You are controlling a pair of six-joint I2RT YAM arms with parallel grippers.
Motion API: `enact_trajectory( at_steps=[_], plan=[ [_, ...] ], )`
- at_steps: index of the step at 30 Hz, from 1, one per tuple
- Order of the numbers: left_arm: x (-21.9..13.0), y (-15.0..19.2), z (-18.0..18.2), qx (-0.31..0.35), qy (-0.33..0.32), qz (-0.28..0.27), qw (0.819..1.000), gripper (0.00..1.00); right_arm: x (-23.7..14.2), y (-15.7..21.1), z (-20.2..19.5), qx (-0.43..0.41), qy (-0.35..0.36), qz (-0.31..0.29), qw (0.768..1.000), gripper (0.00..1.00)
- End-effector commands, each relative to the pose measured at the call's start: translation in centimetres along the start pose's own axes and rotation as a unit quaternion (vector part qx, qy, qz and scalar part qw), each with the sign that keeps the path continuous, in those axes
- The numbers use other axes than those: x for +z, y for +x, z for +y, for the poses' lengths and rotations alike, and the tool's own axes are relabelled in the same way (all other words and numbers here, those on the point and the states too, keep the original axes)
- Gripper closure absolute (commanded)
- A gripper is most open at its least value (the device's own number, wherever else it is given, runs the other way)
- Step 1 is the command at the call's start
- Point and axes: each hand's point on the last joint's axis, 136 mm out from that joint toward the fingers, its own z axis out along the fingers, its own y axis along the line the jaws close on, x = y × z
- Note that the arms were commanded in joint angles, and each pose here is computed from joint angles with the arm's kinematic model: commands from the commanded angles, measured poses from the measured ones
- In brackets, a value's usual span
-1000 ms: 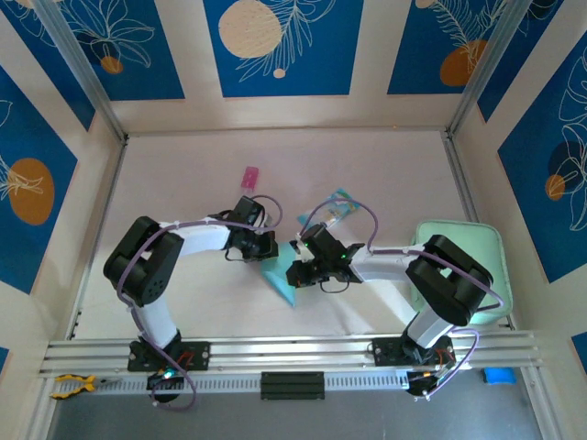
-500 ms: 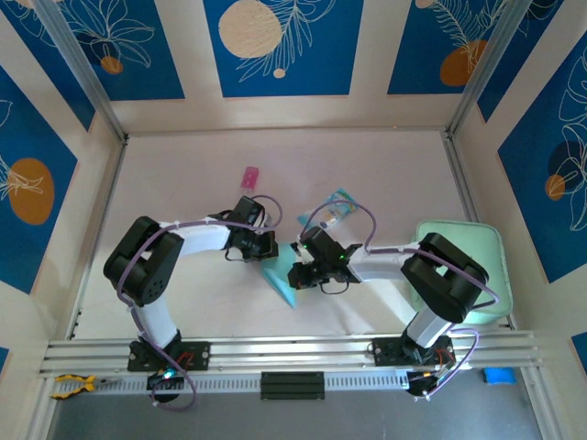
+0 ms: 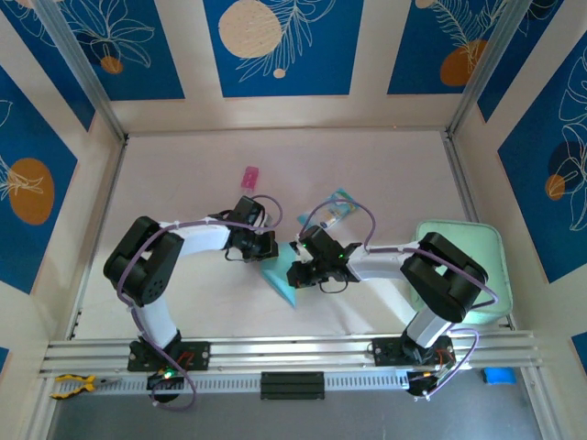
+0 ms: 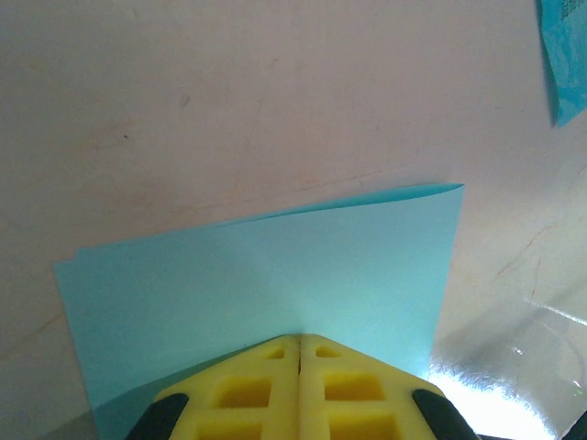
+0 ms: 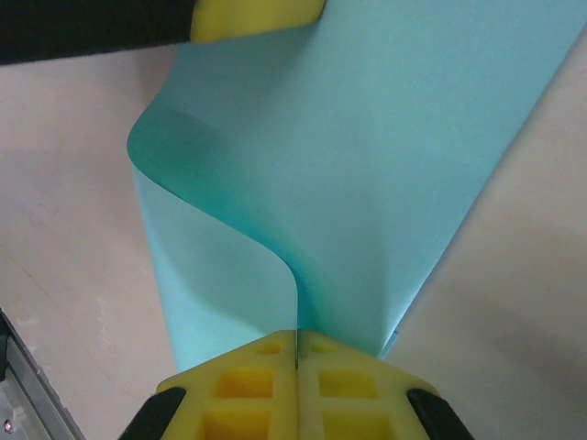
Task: Fold a paper plane with a square sheet of paper (pick it up from the middle)
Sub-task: Perform the third fold on the triangle at the bottom-center of the table.
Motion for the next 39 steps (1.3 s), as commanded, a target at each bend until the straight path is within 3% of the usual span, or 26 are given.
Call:
enact_trajectory(
  at_steps=[1, 39],
  plan=[
    [1.2, 2.0, 2.7, -0.015, -0.046, 0.037, 0.998, 0.98, 0.2, 0.0, 0.1, -0.008, 0.006, 0.006, 1.000, 0.99],
    [0.9, 1.4, 1.7, -0.007, -0.036, 0.035, 0.999, 0.97, 0.8, 0.8, -0.6, -0.002, 0.021, 0.022, 1.000, 0.99]
  ],
)
